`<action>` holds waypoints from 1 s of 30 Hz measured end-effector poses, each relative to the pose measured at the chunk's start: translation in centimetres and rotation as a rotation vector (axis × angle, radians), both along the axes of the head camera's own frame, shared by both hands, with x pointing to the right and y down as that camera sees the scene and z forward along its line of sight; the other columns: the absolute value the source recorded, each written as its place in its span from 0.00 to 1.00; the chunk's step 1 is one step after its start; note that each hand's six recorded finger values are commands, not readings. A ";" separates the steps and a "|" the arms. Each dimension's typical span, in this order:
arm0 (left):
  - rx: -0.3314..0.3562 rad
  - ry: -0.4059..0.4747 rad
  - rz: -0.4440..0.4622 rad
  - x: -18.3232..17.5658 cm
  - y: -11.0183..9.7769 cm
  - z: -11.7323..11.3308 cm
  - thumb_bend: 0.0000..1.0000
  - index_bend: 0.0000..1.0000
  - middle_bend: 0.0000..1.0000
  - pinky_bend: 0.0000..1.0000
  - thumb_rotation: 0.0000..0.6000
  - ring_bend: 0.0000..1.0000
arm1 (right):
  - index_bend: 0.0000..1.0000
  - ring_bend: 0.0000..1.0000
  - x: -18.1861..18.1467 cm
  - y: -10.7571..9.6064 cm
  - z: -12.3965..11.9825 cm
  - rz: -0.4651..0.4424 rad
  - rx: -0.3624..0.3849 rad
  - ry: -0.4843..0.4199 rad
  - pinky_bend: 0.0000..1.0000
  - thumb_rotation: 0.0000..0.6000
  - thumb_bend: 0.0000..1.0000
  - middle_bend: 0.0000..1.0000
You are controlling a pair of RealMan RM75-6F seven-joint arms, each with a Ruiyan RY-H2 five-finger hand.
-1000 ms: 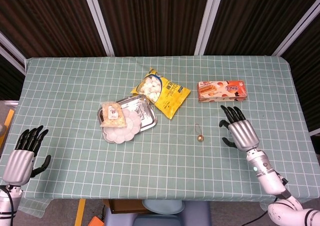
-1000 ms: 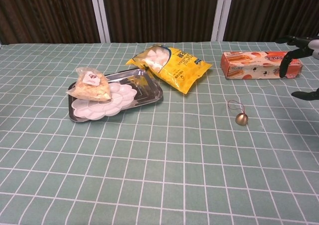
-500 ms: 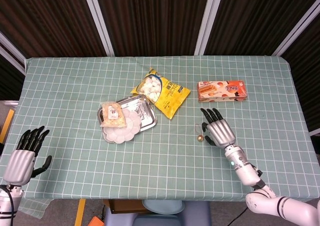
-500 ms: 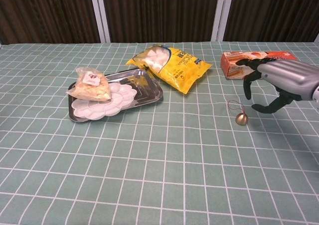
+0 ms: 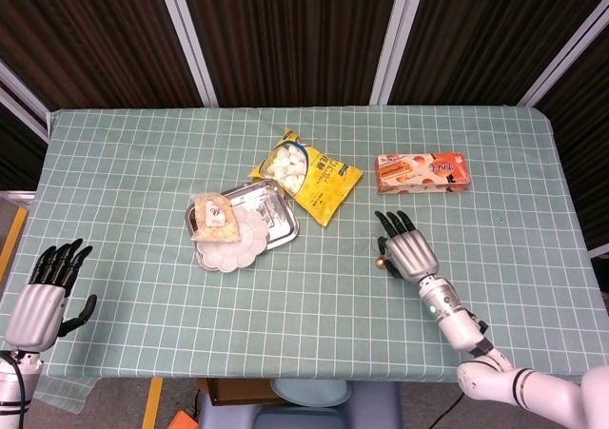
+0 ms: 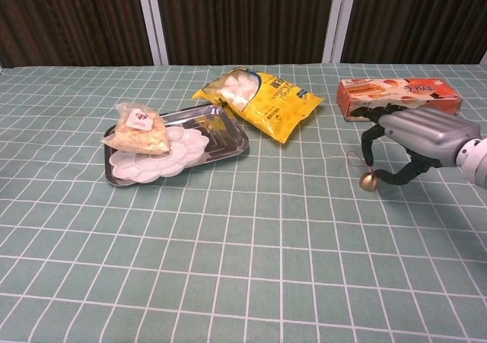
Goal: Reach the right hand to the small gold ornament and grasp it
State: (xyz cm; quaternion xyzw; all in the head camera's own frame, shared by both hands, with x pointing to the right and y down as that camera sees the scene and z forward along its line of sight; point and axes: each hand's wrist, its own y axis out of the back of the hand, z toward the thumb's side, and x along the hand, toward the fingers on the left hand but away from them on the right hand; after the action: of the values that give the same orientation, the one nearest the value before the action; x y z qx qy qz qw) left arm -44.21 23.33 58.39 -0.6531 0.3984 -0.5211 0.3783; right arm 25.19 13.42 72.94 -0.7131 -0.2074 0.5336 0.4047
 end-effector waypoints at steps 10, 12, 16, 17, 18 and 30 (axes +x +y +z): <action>-0.002 0.001 0.000 -0.1 0.0 0.0 0.43 0.01 0.00 0.04 1.00 0.00 | 0.63 0.00 -0.4 0.3 0.4 -0.009 -0.010 -0.002 0.00 1.00 0.50 0.11; -0.004 0.001 0.002 -0.1 0.0 0.0 0.43 0.01 0.00 0.04 1.00 0.00 | 0.64 0.00 -0.4 0.3 0.4 -0.011 -0.007 -0.001 0.00 1.00 0.50 0.11; -0.010 0.001 0.008 0.0 0.0 0.1 0.43 0.01 0.00 0.04 1.00 0.00 | 0.66 0.00 -0.4 0.3 0.5 -0.010 -0.009 0.001 0.00 1.00 0.50 0.12; -0.010 0.002 0.009 0.0 0.0 0.1 0.43 0.01 0.00 0.04 1.00 0.00 | 0.67 0.00 -0.4 0.4 0.5 -0.010 -0.010 0.000 0.00 1.00 0.50 0.13; -0.009 0.002 0.009 0.0 0.0 0.0 0.43 0.01 0.00 0.04 1.00 0.00 | 0.67 0.00 -0.5 0.4 0.5 -0.010 -0.011 0.000 0.00 1.00 0.50 0.13; -0.010 0.005 0.013 -0.2 0.0 0.0 0.43 0.01 0.00 0.04 1.00 0.00 | 0.74 0.00 -0.7 0.4 0.5 -0.013 -0.004 -0.005 0.00 1.00 0.57 0.15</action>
State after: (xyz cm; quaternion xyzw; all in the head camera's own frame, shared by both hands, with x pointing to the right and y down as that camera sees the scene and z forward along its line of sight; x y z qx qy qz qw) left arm -44.38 23.33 58.36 -0.6589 0.3925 -0.5192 0.3772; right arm 24.53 13.79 73.46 -0.7166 -0.2027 0.5294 0.4065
